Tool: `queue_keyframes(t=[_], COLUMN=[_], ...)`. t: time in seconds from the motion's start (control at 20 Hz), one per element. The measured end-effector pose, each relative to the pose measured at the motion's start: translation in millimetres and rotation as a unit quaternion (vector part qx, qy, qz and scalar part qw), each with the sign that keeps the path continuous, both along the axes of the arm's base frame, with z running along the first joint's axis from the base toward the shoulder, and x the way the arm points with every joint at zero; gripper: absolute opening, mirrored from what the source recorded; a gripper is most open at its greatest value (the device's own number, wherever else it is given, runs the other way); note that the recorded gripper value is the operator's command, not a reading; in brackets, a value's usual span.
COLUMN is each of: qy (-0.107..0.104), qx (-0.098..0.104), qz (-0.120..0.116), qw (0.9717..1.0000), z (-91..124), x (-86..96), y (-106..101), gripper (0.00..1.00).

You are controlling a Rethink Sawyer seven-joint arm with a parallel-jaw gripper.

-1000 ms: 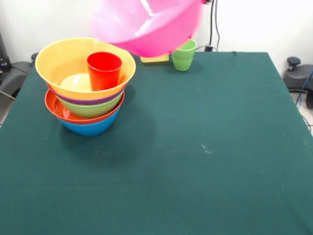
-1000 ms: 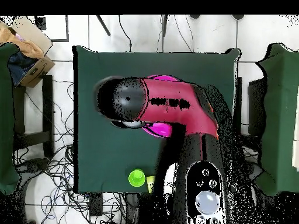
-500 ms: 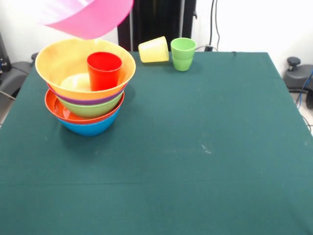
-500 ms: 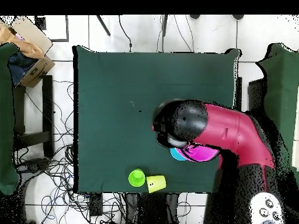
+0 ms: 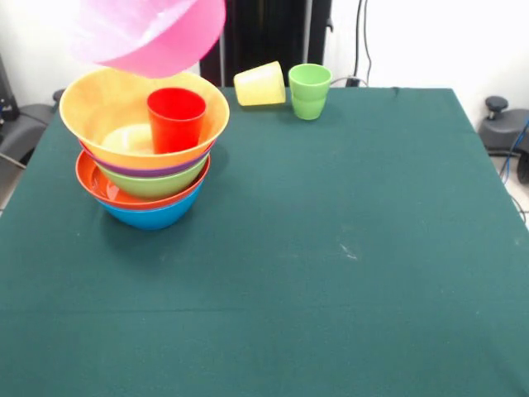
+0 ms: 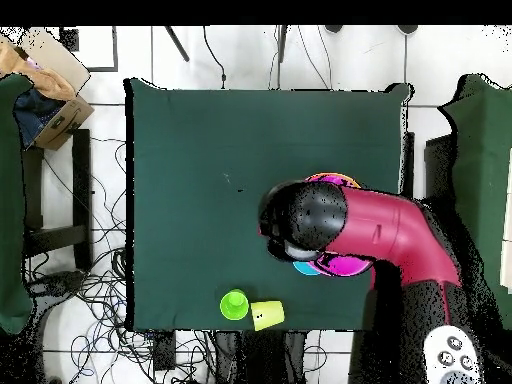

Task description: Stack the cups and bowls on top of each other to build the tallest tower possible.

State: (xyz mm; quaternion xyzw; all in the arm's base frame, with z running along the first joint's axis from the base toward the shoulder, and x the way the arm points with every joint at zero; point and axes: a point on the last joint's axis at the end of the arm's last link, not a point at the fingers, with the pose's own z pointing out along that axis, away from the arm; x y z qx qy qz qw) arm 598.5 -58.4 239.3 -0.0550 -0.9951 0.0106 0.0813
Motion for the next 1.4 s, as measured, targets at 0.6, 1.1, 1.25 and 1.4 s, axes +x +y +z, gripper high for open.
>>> queue_keyframes(t=[0.6,1.1,1.25,1.4], qy=[-0.049,-0.055,-0.066,-0.077], qx=[0.028,0.053,0.056,0.058], qz=[0.042,0.021,0.017,0.017], qw=[0.9975,0.9969,0.9961,0.9952], z=[-21,-15,-7,1], x=[4.7,-1.6,-1.3,1.3], y=[40,1,-21,-38], gripper=[0.0,0.0,0.0,0.0])
